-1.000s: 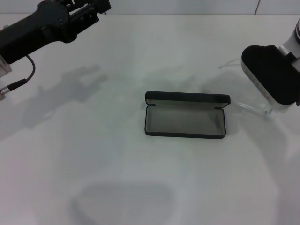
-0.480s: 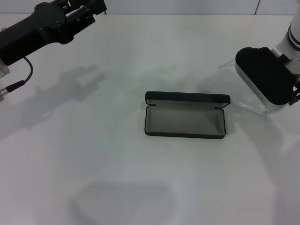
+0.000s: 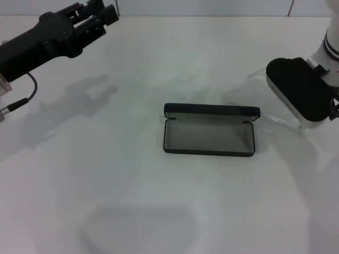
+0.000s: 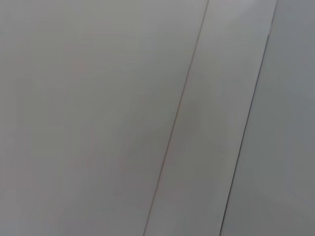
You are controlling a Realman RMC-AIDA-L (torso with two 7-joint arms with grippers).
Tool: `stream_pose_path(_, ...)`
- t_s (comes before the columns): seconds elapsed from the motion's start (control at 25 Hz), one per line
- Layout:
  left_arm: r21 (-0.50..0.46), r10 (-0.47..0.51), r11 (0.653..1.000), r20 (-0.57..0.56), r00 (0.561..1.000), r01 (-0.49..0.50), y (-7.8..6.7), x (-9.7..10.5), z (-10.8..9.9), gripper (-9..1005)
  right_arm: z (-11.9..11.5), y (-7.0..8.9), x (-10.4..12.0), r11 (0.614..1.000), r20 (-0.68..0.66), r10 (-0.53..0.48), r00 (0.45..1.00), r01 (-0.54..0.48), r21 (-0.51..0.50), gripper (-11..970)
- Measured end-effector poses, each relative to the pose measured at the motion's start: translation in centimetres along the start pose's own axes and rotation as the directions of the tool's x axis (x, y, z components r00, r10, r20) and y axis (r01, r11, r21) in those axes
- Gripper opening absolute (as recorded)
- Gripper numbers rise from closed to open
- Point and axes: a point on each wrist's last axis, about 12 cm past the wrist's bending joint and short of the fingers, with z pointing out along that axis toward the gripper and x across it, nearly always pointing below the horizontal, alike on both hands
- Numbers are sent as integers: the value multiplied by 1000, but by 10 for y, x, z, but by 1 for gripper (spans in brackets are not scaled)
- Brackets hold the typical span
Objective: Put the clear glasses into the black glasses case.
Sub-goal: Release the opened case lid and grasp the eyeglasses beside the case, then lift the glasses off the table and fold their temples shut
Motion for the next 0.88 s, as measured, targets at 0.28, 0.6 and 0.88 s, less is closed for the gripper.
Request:
stream_pose_path(0.28, 0, 7, 1000, -1, 1000, -7, 0, 1, 0, 440, 0, 1, -1, 1000, -7, 10, 1000, -10, -2, 380)
stream_pose_path(0.6, -7, 4, 1000, 2, 1000, -4, 0, 1, -2, 440, 3, 4, 0, 1000, -7, 27, 1000, -27, -9, 219)
stream_pose_path(0.88, -9, 3, 1000, 4, 1000, -3, 1, 1, -3, 439, -1, 11, 6, 997, -35, 75, 997, -75, 2, 122)
